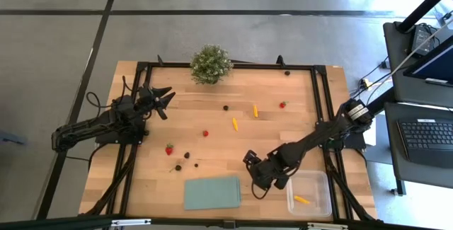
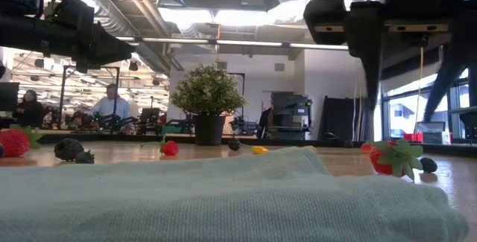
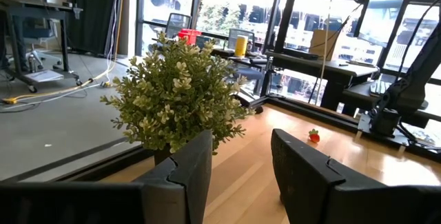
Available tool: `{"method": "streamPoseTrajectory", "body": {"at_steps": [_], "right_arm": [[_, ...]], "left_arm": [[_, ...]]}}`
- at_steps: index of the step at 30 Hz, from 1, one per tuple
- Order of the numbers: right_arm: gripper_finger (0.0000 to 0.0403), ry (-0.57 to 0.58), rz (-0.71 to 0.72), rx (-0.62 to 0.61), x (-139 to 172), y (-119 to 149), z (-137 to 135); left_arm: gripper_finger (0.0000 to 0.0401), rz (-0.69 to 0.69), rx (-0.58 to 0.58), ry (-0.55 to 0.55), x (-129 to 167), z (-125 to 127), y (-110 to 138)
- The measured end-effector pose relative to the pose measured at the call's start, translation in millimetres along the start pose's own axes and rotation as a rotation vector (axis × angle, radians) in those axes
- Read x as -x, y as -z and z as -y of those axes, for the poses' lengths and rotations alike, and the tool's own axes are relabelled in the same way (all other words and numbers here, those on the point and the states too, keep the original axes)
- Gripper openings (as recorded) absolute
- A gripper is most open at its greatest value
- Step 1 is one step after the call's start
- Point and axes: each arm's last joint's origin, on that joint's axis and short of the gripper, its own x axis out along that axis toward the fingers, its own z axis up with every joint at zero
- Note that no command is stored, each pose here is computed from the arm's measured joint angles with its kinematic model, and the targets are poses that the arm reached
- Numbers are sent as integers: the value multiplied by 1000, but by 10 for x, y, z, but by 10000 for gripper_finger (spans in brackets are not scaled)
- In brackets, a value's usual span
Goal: Pick and placing Produce into tupperware
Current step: Put the red strawberry into the transparent bin
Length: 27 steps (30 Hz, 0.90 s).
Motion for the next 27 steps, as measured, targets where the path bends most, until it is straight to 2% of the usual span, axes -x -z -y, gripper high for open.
{"method": "streamPoseTrajectory", "body": {"at_steps": [11,19,27], "right_arm": [[166,18,33,0,-48,-9,-6],[166,5,-37,4,-208,184,-116],[166,36,-32,2,-246,210,-123]], "left_arm": [[143,0,0,0,0,0,0],[143,0,0,0,0,0,1],[143,0,0,0,0,0,0]]}}
